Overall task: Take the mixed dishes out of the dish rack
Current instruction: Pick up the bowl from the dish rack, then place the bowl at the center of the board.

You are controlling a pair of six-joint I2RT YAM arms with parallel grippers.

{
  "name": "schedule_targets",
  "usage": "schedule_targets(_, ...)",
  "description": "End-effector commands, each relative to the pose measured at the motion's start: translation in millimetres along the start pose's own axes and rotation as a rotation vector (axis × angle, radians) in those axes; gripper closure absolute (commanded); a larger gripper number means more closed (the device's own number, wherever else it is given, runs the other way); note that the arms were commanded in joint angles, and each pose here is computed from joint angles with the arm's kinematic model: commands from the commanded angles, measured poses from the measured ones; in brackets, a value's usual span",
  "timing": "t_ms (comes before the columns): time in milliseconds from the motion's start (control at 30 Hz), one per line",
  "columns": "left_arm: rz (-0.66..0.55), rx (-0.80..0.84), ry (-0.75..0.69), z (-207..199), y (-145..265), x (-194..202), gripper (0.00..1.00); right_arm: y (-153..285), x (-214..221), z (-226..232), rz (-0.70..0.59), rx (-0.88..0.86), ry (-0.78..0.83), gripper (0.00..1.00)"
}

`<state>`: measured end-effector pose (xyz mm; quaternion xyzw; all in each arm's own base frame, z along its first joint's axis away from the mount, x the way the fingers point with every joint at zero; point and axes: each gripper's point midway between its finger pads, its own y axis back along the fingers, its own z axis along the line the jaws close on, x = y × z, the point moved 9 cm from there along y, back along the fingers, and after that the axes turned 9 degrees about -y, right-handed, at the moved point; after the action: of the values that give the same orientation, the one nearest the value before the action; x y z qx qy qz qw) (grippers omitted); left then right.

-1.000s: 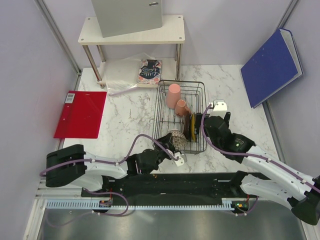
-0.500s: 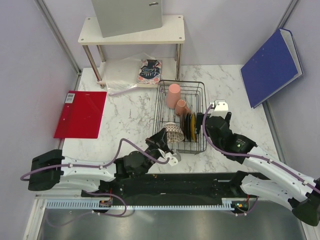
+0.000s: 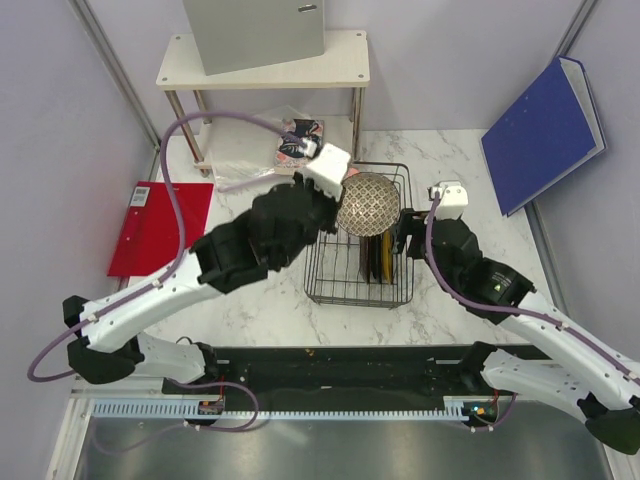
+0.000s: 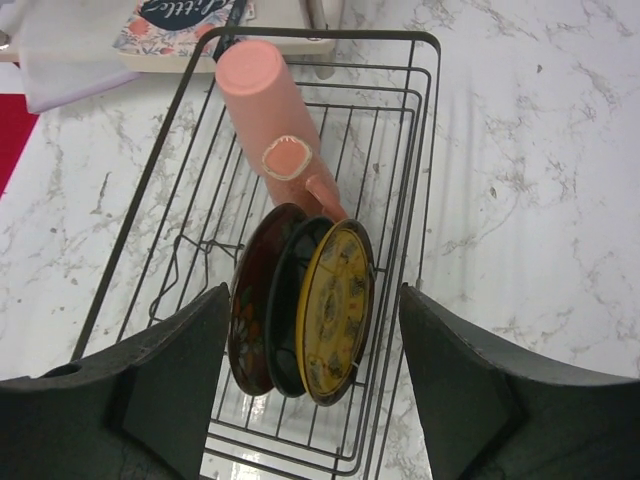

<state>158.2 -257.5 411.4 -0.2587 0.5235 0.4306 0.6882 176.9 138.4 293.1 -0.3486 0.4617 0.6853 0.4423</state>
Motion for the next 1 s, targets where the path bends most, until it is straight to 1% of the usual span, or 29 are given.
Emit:
schedule_targets(0,0.294,0.181,0.381,-0.3,-3.2,5.0,0.98,17.5,-21.0,5.4,-0.035,-0.066,-0.060,0.24)
schedule_targets(67,0.337,0.234,0.540,14.4,-14.0,-0.1,0.98,28.3,-31.6,3.0,-0.079,-0.080,-0.105,0.23)
schedule_targets(100,0.392,0.239,0.569,14.7,-21.0,6.7,0.98,31.8,-35.0,2.2,-0.092,-0.084,-0.118,0.23)
schedule_targets(133,0.420,0.245,0.612,17.7,-26.8,9.7,0.98,36.7,-40.7,1.1,-0.112,-0.083,-0.139,0.23)
schedule_targets(200,0.457,0.219,0.618,16.9,-32.1,14.2,0.98,43.8,-49.6,0.3,-0.135,-0.078,-0.179,0.23)
schedule_targets(233,0.501,0.206,0.617,13.9,-38.6,22.3,0.98,48.7,-56.0,0.0,-0.140,-0.070,-0.192,0.23)
schedule_targets(333,0.559,0.209,0.641,5.7,-46.3,33.3,0.98,53.7,-69.4,3.8,-0.144,-0.051,-0.214,0.23)
schedule_targets(433,0.604,0.192,0.644,0.0,-51.5,45.9,0.98,43.6,-75.2,19.9,-0.085,-0.052,-0.186,0.23)
schedule_targets(533,0.612,0.179,0.648,-0.5,-52.3,48.4,0.98,34.2,-78.1,29.8,-0.032,-0.022,-0.140,0.23)
schedule_targets(633,0.605,0.168,0.651,0.9,-51.2,47.8,0.98,10.8,-66.0,42.5,0.049,0.007,-0.075,0.27)
schedule_targets(833,0.576,0.143,0.638,4.4,-45.6,47.1,0.98,-7.6,-46.0,57.1,0.180,-0.033,-0.034,0.29)
schedule_targets(967,0.550,0.135,0.636,6.1,-41.2,48.8,0.98,-10.4,-38.1,56.2,0.205,-0.026,-0.038,0.31)
